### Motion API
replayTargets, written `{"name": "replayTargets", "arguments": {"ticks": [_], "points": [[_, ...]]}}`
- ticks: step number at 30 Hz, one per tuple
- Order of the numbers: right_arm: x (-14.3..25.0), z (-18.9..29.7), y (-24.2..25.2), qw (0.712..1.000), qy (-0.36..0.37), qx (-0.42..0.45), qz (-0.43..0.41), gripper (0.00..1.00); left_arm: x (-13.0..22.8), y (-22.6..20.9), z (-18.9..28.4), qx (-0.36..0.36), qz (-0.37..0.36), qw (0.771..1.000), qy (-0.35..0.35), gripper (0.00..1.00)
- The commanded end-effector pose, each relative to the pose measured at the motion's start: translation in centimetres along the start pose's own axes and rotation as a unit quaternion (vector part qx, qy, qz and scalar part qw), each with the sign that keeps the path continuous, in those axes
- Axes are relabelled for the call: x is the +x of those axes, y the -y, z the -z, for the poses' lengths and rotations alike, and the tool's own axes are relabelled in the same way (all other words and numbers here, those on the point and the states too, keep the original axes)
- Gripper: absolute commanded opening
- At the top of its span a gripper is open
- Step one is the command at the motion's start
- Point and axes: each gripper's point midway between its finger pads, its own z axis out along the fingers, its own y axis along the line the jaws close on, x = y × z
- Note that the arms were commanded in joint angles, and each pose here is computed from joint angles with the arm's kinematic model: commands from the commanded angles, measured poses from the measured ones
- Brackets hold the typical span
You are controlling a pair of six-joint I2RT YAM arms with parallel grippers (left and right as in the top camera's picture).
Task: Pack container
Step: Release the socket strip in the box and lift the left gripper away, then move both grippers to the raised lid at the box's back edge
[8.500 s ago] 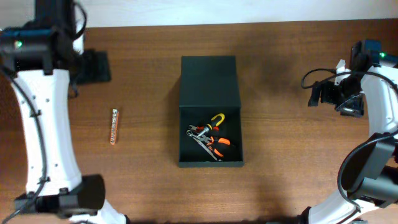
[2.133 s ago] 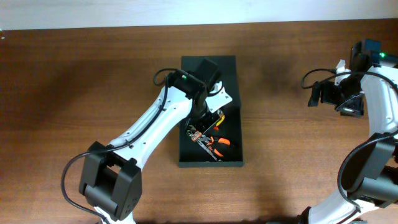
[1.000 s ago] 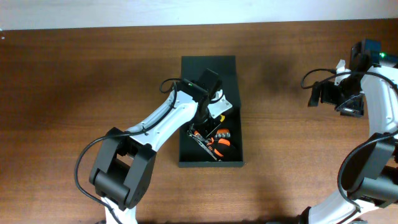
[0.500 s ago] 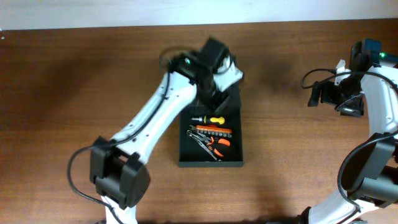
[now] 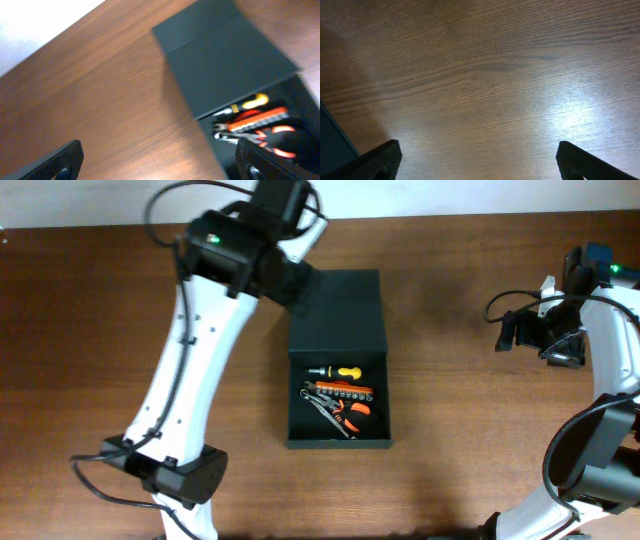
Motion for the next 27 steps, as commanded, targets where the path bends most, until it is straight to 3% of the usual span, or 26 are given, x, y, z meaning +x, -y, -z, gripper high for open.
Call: {"name": "replayTargets", "arguments": {"ticks": [1,6,13,17,22,27], "points": [[0.0,0.2,0.0,1.0,0.005,0.001,0.0,0.99,1.7,-5.1,3.6,-0.054,0.085,0.995,0.017,0.99],[0.0,0.2,0.0,1.0,0.005,0.001,-0.001,0.99,5.4,-10.6,4.6,-0.081,0.204,0.976,-0.006,0.99],[0.0,0.2,0.0,1.0,0.005,0.001,-0.001,0.99,7.5,-13.6,3.8,-0.008,0.288,0.958,-0.006,0.99],[0.0,0.2,0.0,1.0,0.005,0.001,-0.001,0.99,8.4,-14.0,2.6,0.024,0.305,0.952,-0.02,0.99],[-2.9,0.5,-1.4,0.997,0.063,-0.042,-0.011,0.99,10.1,-13.1,-0.8,0.066,0.319,0.943,-0.07,0.99],[-3.9,1.2,-4.6,0.987,0.082,-0.136,-0.008,0.99,9.9,-9.0,-6.5,0.199,0.305,0.927,-0.09,0.99]]}}
